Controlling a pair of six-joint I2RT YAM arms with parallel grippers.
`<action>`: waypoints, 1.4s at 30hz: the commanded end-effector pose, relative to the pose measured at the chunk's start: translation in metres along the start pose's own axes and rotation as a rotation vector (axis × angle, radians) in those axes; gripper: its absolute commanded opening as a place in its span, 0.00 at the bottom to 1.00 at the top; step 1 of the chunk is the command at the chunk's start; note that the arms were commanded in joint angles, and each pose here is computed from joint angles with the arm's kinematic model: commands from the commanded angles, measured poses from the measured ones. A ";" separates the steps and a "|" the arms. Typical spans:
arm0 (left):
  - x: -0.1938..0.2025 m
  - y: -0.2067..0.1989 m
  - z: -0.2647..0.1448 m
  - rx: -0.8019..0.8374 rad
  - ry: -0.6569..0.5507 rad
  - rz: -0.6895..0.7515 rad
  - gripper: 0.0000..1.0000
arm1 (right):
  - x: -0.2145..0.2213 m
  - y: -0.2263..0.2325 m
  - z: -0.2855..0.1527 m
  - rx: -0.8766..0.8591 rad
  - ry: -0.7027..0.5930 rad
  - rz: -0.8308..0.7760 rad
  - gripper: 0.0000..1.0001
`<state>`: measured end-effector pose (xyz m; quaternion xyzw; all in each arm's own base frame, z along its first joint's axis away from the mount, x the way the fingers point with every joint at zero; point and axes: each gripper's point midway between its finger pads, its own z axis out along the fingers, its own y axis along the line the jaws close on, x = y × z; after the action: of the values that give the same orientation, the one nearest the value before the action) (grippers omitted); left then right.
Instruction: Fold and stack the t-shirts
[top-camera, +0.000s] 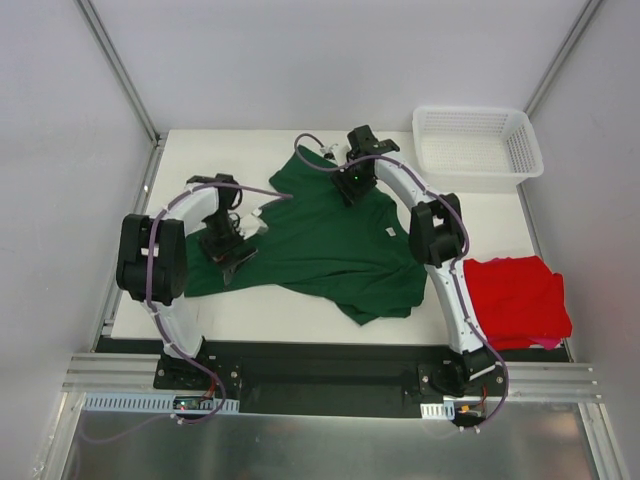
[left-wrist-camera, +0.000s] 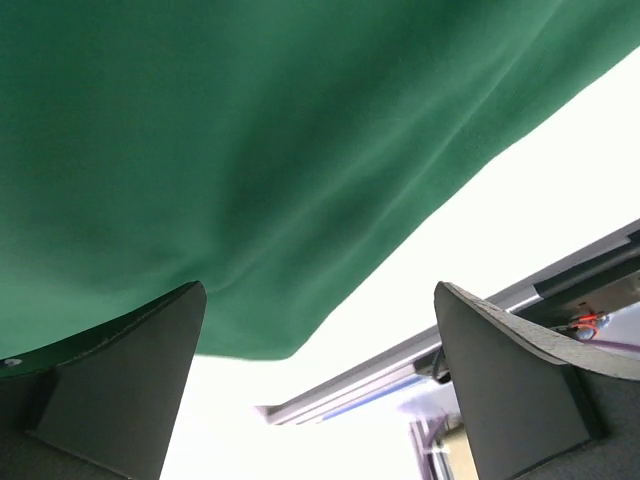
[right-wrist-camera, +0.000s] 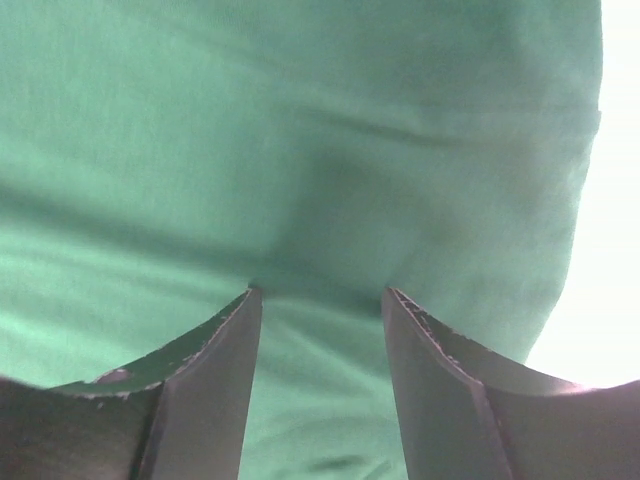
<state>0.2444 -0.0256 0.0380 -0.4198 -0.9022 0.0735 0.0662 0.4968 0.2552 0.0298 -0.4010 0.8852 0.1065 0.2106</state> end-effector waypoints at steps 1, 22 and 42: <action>-0.061 0.021 -0.084 -0.107 -0.249 0.015 0.99 | -0.021 0.001 -0.084 0.088 -0.025 -0.108 0.55; -0.285 0.009 -0.046 0.016 -0.455 0.282 0.99 | 0.150 0.111 -0.234 -0.365 0.404 -0.163 0.57; -0.333 0.126 0.003 -0.558 -0.236 0.730 0.99 | 0.156 0.118 -0.247 -0.417 0.464 -0.136 0.60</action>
<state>0.4977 -0.2230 0.0277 -0.6488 -0.7409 0.0158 -0.1731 0.3143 0.1666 0.1549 -0.5203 0.8398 0.1418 0.0625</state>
